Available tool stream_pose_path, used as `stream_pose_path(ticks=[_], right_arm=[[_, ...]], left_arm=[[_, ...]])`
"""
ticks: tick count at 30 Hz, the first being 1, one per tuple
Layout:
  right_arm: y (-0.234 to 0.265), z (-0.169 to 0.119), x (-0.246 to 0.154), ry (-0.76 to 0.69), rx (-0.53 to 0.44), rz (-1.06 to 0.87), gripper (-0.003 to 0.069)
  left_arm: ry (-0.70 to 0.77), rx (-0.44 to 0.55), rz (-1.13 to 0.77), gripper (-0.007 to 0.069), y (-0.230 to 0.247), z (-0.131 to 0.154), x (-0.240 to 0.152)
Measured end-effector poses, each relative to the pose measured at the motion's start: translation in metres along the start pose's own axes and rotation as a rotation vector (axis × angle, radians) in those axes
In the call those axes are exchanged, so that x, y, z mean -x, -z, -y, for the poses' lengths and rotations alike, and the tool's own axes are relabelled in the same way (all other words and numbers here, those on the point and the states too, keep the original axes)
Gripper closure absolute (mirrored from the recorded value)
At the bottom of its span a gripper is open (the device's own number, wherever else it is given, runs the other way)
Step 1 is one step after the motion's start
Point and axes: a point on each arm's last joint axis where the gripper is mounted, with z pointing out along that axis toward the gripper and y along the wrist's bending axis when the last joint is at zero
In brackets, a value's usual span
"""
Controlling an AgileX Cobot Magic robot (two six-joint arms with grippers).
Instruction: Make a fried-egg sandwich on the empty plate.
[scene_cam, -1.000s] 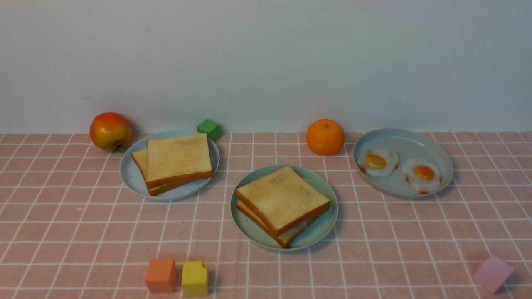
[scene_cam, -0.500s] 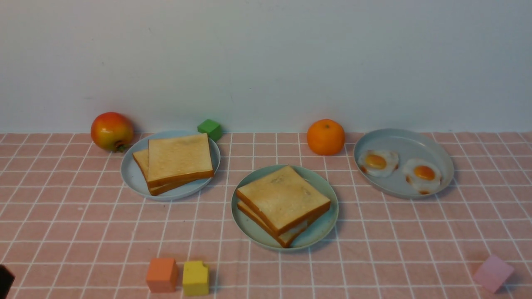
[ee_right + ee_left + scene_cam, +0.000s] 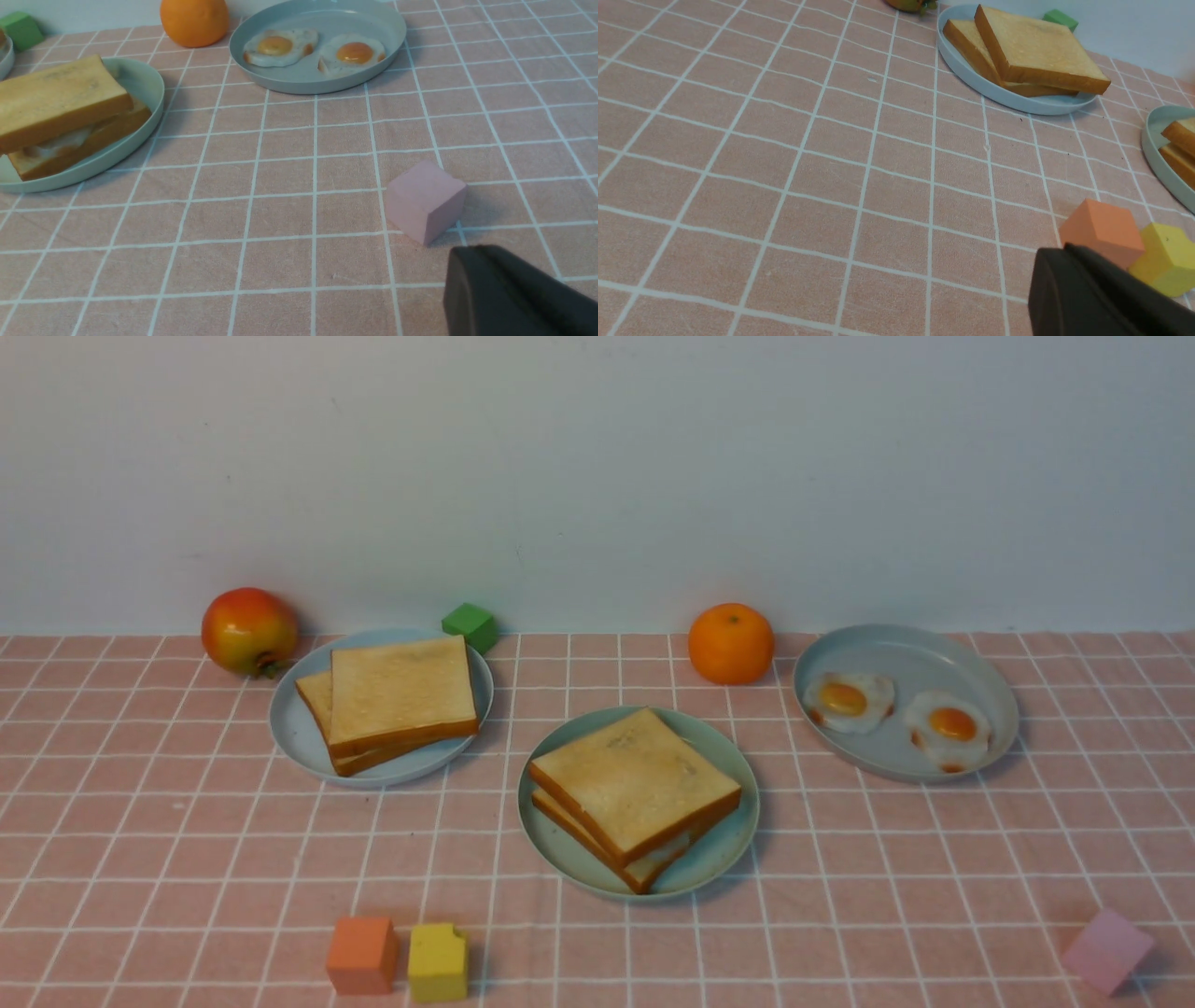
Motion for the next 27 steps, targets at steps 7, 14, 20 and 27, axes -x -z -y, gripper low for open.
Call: stream_pose_path(ticks=[7,14,20,27], right_arm=[[0.0,0.0,0.0,0.0,0.0,0.0,0.0633],[0.0,0.0,0.0,0.0,0.0,0.0,0.0627],[0.0,0.0,0.0,0.0,0.0,0.0,0.0626],[0.0,0.0,0.0,-0.001,0.0,0.0,0.0619]], left_arm=[[0.0,0.0,0.0,0.0613,0.0,0.0,0.0],[0.0,0.0,0.0,0.0613,0.0,0.0,0.0],[0.002,0.0,0.0,0.0613,0.0,0.0,0.0],[0.003,0.0,0.0,0.0613,0.0,0.0,0.0]])
